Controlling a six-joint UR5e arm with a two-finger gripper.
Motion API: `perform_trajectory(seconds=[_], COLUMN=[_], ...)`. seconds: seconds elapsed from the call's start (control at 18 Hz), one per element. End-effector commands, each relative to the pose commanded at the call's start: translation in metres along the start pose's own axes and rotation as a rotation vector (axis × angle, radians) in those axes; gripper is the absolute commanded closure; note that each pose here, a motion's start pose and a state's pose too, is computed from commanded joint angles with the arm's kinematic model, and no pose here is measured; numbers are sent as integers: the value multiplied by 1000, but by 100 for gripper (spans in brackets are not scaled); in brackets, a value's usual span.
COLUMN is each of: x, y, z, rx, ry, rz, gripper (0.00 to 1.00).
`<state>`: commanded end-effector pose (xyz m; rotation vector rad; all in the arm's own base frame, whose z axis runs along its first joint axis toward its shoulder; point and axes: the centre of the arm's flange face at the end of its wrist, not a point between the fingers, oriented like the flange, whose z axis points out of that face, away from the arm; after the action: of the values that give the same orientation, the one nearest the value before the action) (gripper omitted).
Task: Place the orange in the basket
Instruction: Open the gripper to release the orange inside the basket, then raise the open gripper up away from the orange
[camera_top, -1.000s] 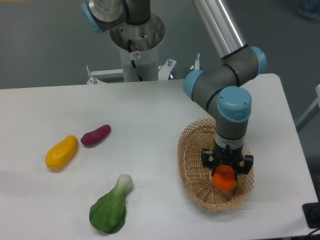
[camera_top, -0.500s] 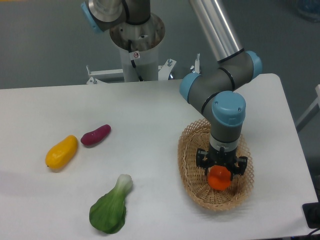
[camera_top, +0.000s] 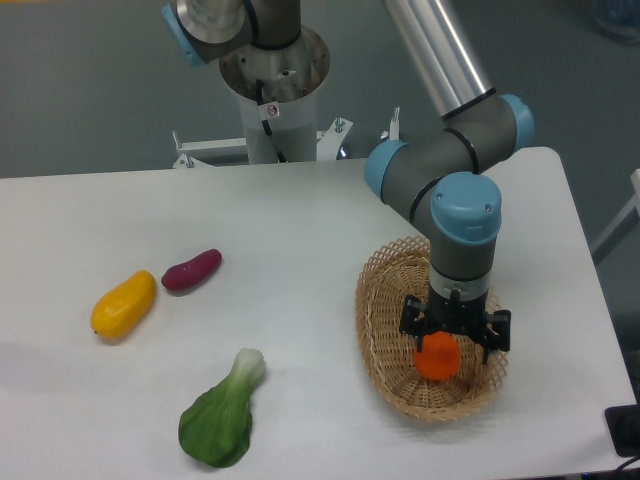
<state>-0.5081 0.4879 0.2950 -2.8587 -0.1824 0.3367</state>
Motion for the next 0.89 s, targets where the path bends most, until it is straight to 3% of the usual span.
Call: perform_trajectory(seconds=[0.89], x=[-28], y=[16], z=[-70], rx=[-33], ry=[22], rz=[225], gripper=[0])
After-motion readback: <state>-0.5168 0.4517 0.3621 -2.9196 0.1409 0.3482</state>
